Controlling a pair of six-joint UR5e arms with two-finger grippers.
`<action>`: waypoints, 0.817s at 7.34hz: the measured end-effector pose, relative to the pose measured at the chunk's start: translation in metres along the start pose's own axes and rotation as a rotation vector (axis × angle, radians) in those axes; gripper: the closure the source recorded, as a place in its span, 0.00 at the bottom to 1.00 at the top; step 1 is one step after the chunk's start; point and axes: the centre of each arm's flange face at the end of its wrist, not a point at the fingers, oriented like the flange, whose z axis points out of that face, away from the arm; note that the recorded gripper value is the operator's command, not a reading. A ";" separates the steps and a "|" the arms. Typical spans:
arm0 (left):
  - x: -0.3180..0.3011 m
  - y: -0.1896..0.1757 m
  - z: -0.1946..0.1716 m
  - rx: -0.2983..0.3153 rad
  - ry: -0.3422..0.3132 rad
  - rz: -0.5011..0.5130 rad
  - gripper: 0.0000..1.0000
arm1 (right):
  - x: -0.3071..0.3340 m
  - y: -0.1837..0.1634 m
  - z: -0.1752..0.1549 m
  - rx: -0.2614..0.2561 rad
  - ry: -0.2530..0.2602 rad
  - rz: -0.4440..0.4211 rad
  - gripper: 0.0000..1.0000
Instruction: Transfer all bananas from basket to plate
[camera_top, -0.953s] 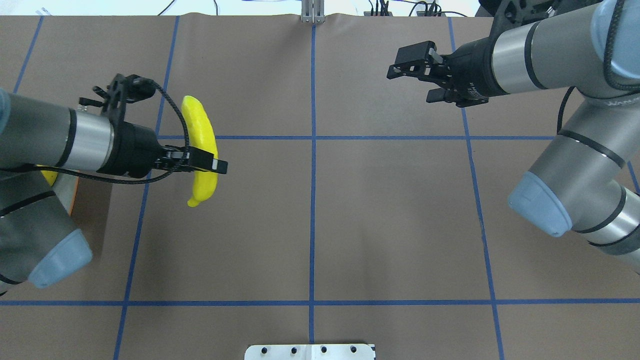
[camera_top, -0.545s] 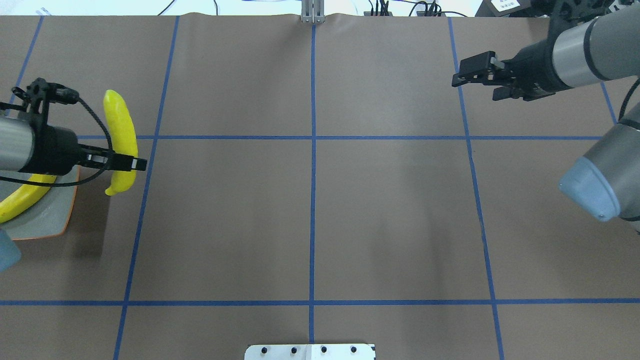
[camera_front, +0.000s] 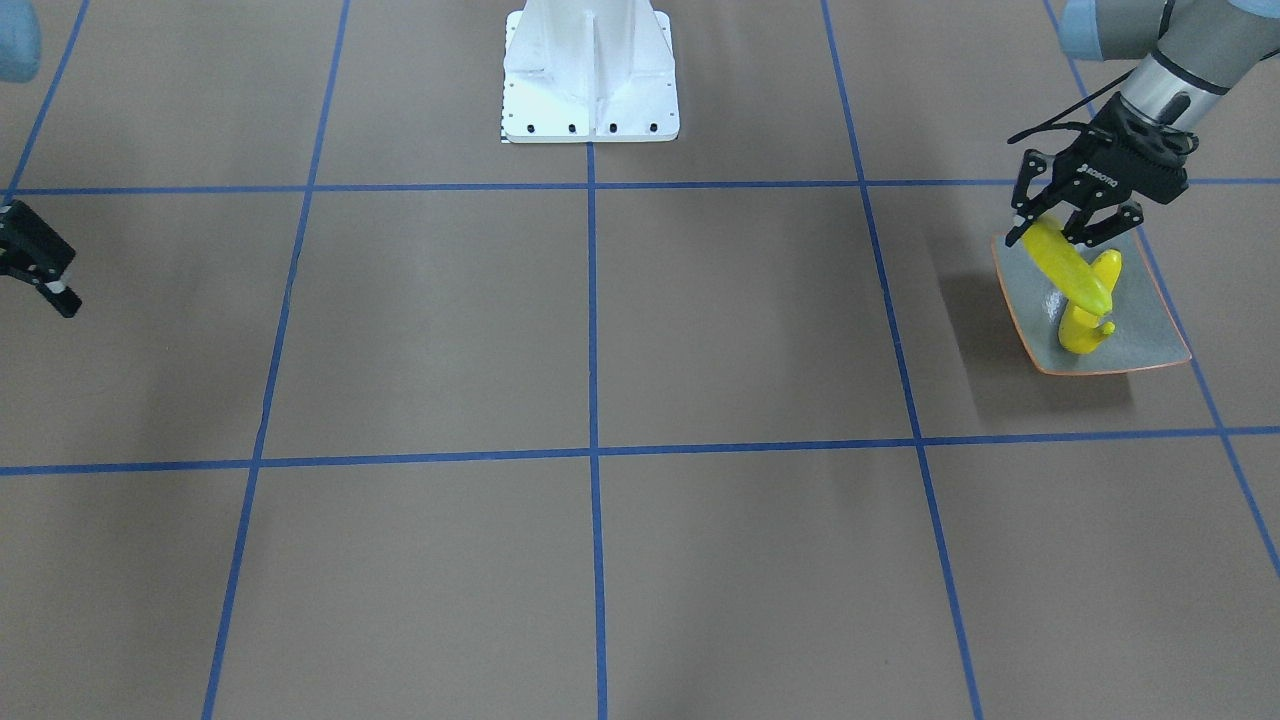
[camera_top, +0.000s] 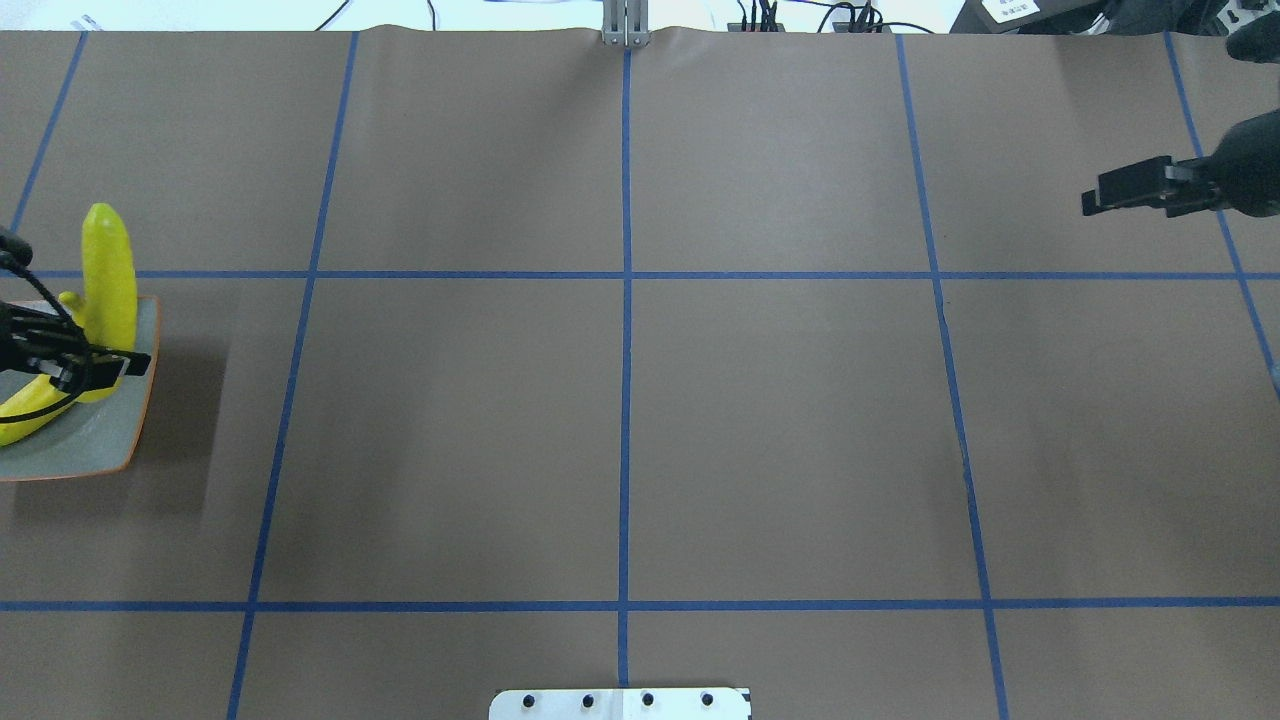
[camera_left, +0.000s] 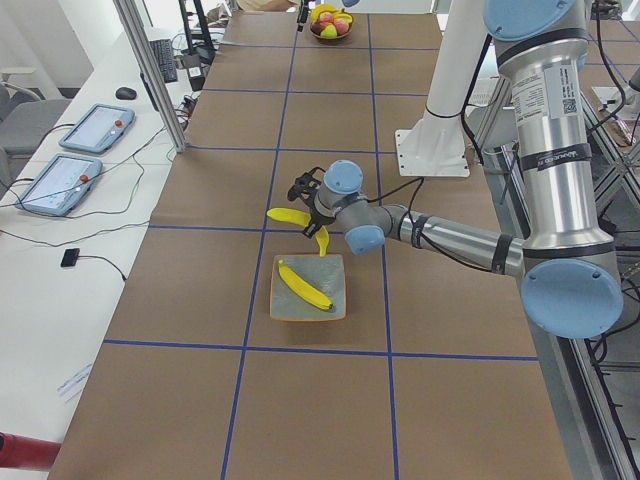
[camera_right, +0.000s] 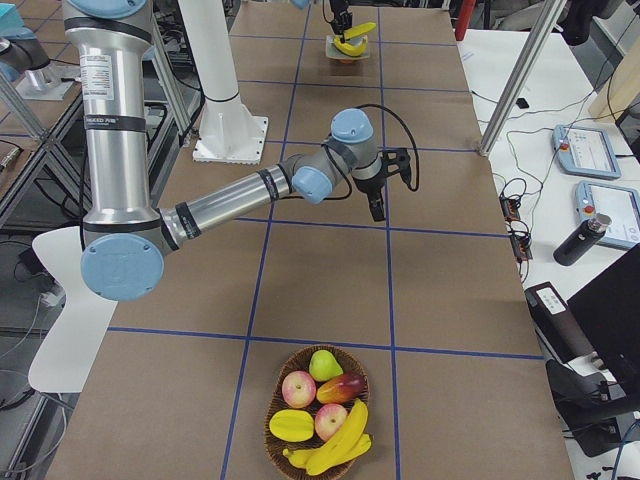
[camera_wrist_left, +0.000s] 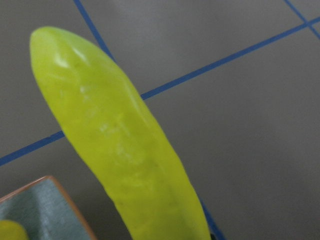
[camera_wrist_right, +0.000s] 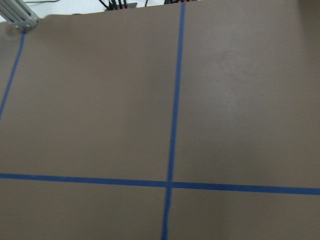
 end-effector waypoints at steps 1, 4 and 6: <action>-0.014 0.019 0.002 -0.032 -0.052 0.005 0.74 | 0.044 0.005 -0.004 -0.021 0.008 -0.061 0.00; -0.035 0.043 0.020 -0.100 -0.145 -0.010 0.09 | 0.132 0.011 -0.015 -0.042 -0.002 -0.155 0.00; -0.036 0.048 0.028 -0.111 -0.170 -0.001 0.01 | 0.144 0.013 -0.018 -0.042 -0.003 -0.155 0.00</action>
